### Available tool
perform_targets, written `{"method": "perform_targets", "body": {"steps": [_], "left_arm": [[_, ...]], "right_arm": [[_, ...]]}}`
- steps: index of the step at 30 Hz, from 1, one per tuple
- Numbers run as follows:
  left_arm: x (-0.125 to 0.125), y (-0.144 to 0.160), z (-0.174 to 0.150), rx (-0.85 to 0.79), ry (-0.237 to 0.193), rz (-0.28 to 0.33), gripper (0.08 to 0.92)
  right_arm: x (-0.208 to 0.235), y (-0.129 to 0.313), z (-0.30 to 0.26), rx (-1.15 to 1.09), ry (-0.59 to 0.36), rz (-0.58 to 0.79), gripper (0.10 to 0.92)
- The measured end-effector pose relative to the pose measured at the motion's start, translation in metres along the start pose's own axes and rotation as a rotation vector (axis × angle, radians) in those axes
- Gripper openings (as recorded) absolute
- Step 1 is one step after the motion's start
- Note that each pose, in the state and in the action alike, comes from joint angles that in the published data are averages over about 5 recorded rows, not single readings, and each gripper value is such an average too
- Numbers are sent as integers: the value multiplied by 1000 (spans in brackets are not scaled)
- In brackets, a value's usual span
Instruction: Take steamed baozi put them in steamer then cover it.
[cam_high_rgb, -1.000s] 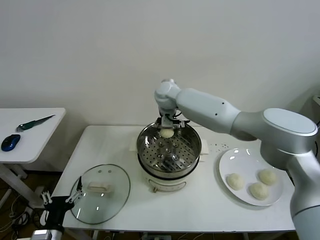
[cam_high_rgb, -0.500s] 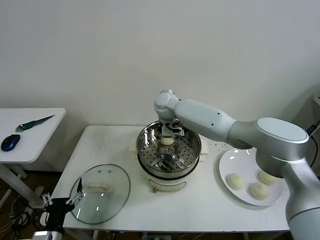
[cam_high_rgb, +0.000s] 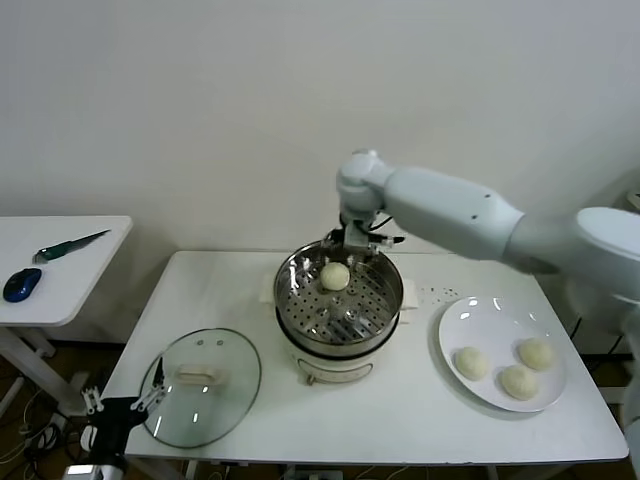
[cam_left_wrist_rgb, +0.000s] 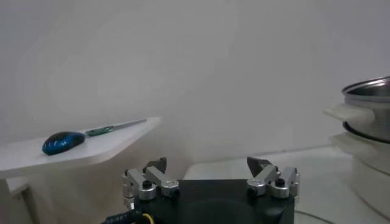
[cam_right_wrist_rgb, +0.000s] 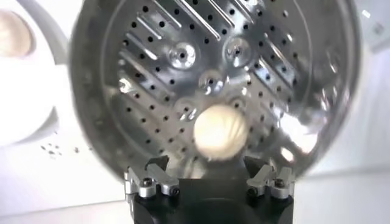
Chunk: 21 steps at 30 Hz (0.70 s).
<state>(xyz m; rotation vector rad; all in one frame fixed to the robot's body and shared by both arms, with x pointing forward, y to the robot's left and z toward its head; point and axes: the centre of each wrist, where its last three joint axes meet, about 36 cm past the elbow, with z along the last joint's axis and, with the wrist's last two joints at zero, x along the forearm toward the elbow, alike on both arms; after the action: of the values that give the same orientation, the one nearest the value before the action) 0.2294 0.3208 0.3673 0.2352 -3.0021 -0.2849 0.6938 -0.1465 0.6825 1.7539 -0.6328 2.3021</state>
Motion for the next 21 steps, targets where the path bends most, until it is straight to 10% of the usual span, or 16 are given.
{"method": "perform_targets", "body": {"steps": [21], "left_arm": [[-4,-4,-4,-4,-5,12,823]], "right_arm": [[-54,269,27,-1021,-171,-106,823]]}}
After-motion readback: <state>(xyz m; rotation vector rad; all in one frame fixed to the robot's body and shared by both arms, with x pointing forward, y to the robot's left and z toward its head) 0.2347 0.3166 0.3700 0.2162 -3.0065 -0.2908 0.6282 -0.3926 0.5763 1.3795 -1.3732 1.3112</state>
